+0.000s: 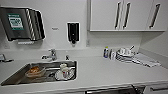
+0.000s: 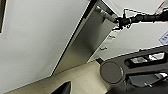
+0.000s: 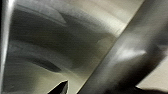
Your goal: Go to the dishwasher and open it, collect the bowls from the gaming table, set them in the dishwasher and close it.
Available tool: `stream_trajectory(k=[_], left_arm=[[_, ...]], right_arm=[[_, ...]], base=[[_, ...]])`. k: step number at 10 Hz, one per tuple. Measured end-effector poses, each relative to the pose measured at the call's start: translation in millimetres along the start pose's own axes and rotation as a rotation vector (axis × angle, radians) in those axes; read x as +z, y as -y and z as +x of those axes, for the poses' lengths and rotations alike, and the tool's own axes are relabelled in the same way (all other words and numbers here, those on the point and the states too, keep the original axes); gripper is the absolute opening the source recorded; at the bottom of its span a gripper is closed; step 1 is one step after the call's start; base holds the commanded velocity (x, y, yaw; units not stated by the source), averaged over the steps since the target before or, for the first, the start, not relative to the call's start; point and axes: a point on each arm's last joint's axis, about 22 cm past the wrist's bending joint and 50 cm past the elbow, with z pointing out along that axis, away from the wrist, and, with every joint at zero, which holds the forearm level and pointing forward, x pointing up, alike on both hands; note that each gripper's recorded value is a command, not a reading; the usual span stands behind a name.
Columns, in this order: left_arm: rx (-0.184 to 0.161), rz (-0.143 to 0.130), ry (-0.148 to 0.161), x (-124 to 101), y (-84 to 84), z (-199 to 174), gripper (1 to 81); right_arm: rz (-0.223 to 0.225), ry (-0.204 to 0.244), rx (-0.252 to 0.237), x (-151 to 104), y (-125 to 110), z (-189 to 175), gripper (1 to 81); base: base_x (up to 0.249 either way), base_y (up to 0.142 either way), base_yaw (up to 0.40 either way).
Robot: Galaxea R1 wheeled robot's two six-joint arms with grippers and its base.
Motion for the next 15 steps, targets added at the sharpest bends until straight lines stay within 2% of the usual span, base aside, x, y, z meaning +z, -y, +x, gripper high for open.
stream_trajectory(k=[1, 3, 5, 7, 11, 13, 15], left_arm=[[0.001, -0.003, -0.003, 0.6, 0.3, 1.7, 81.1], [-0.004, -0.016, 0.019, -4.8, -7.3, -8.2, 81.1], [0.006, -0.016, 0.003, -1.4, -2.8, 0.7, 81.1], [0.0, -0.017, 0.01, -3.1, -5.4, -3.7, 81.1], [0.002, -0.018, 0.008, -3.0, -5.7, -3.3, 81.1], [0.007, -0.019, 0.006, -2.2, -5.1, -1.3, 81.1], [0.008, -0.02, 0.007, -3.2, -6.5, -2.4, 81.1]], right_arm=[[0.02, -0.014, 0.004, 4.7, 3.6, 1.1, 81.1], [-0.009, 0.013, 0.028, -1.1, -23.1, -16.7, 81.1], [-0.011, 0.017, 0.033, 0.9, -30.7, -23.5, 81.1], [-0.027, 0.033, 0.044, 3.6, -42.4, -33.5, 81.1], [-0.093, 0.092, 0.056, 5.3, -77.2, -61.2, 81.1], [-0.143, 0.136, 0.094, 2.8, -95.0, -74.8, 81.1], [-0.151, 0.143, 0.092, 3.4, -98.8, -77.9, 81.1]], base=[[-0.081, 0.0, 0.0], [-0.082, 0.0, 0.0], [-0.082, 0.0, 0.0], [-0.08, 0.0, 0.0], [-0.017, 0.0, 0.0], [0.0, 0.0, 0.0], [0.0, 0.0, 0.0]])
